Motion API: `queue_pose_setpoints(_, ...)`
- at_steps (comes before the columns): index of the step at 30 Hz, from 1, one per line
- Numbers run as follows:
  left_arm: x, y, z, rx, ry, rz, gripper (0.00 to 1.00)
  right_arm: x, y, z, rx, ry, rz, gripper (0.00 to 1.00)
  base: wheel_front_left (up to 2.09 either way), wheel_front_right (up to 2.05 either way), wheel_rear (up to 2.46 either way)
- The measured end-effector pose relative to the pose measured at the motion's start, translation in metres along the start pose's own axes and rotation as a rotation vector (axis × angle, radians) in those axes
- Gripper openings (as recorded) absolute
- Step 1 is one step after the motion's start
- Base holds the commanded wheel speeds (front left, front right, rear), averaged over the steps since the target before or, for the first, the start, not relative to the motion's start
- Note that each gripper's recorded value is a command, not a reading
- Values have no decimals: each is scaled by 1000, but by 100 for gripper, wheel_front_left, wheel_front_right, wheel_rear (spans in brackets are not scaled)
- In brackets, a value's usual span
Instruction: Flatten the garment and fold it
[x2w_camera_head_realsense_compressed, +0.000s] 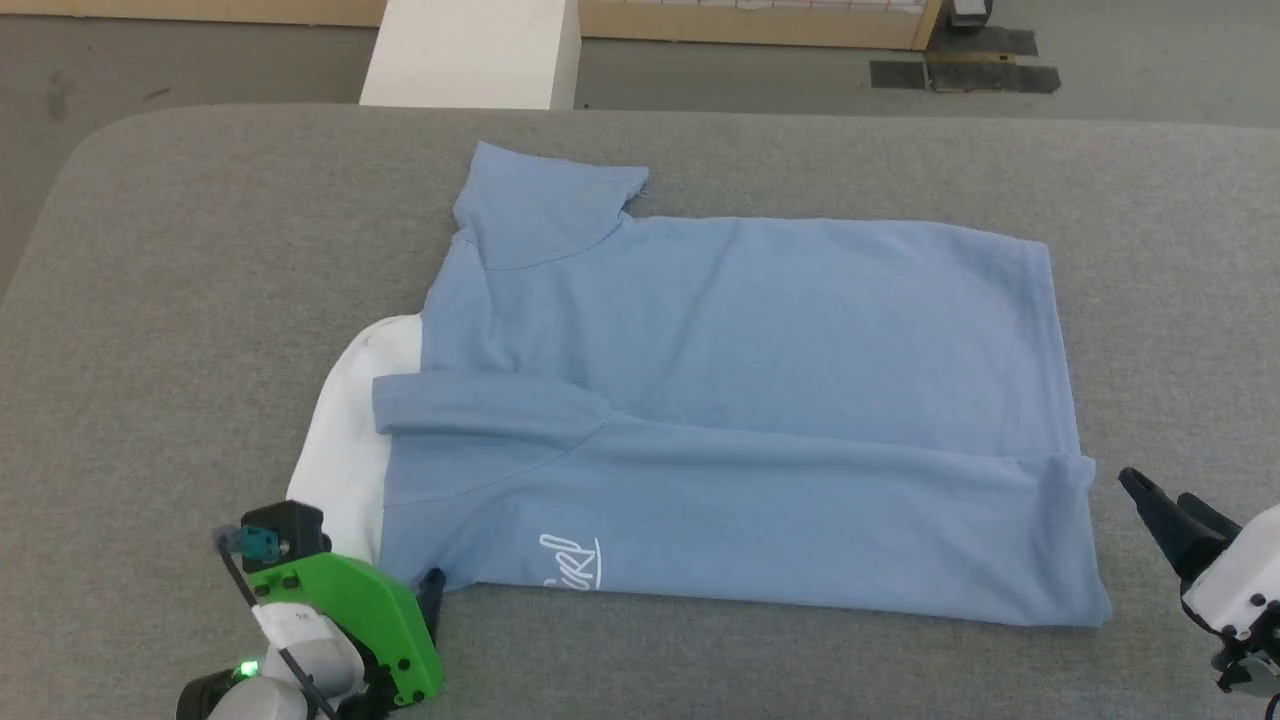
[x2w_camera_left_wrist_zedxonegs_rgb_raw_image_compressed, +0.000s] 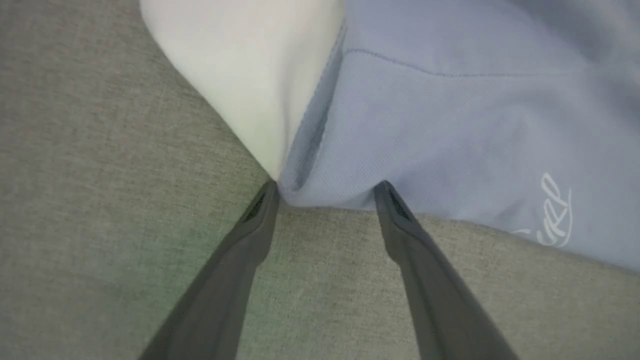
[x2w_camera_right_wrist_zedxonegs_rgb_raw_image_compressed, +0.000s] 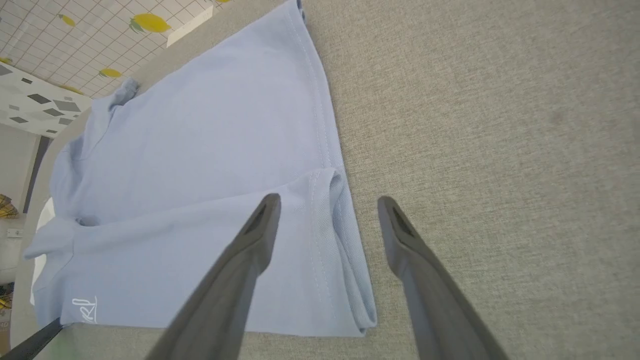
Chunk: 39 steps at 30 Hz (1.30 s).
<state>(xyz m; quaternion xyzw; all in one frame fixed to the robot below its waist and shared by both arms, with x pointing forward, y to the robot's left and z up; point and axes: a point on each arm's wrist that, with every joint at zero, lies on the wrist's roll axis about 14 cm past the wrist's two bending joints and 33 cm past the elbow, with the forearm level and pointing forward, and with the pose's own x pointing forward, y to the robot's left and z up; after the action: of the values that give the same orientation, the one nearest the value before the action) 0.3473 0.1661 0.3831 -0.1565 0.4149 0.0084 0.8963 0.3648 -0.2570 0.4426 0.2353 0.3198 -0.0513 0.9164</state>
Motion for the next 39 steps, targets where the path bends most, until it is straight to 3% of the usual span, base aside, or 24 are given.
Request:
queue_pose_setpoints(3,8,0,-4,15,21,-3,100,0,-3,-2,1,4,-10,100,0,0,0)
queue_pose_setpoints(4,10,0,-4,18,20,-4,41,0,-3,-2,2,4,-12,100,0,0,0)
queue_pose_setpoints(5,12,0,-5,20,17,-7,0,0,-4,-3,0,6,-15,100,0,0,0)
queue_pose_setpoints(8,12,-1,-2,10,-4,-27,0,-1,-5,-13,-40,45,-32,100,0,0,0)
queue_pose_setpoints(18,-15,-11,22,-47,-154,-70,0,-1,-2,-39,-324,153,-92,100,0,0,0)
queue_pose_setpoints(25,-22,-12,21,-63,-153,-65,0,16,-10,-81,-388,311,-108,100,0,0,0)
queue_pose_setpoints(30,-20,-11,18,-74,-139,-58,0,31,-9,-78,-420,311,-102,100,0,0,0)
queue_pose_setpoints(31,-20,-11,17,-75,-137,-57,0,33,-9,-77,-419,313,-100,36,0,0,0)
queue_pose_setpoints(32,-20,-11,17,-79,-136,-55,0,34,-8,-76,-418,313,-97,3,0,0,0)
queue_pose_setpoints(39,-31,-6,20,-96,-165,-46,0,22,-10,-56,-378,291,-80,0,0,0,0)
